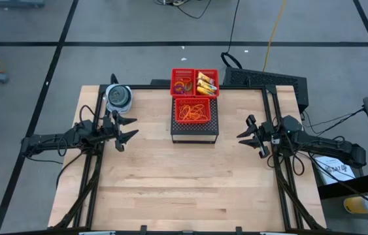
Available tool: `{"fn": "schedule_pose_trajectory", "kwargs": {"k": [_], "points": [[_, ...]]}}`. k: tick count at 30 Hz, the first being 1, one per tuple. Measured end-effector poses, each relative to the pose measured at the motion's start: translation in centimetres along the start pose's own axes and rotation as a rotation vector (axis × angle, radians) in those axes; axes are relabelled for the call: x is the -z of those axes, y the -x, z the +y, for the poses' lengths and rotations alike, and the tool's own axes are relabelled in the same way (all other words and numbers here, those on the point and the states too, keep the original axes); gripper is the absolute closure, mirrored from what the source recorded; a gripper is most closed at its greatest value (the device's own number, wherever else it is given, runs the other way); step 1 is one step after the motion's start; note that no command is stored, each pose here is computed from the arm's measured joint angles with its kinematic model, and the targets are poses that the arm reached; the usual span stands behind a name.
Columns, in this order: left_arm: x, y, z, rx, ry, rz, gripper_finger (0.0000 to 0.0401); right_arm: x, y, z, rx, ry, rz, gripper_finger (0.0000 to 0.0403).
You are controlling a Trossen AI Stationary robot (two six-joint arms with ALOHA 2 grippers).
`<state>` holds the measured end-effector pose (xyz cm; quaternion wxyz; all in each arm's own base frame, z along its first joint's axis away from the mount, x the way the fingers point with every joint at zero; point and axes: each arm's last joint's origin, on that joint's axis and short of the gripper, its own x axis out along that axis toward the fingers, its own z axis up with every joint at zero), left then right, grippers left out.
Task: Pick & Place Office Desk Supplies
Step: Return to Home Position
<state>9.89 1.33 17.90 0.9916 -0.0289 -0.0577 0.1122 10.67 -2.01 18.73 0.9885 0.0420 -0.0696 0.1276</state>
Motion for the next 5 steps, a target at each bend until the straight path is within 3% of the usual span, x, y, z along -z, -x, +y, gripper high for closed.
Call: {"fn": "schedule_pose_trajectory", "kwargs": {"k": [5], "points": [[0.0,0.0,0.0,0.0,0.0,0.0,0.0135,0.0,0.0,0.0,0.0,0.0,0.0,0.0314]]}}
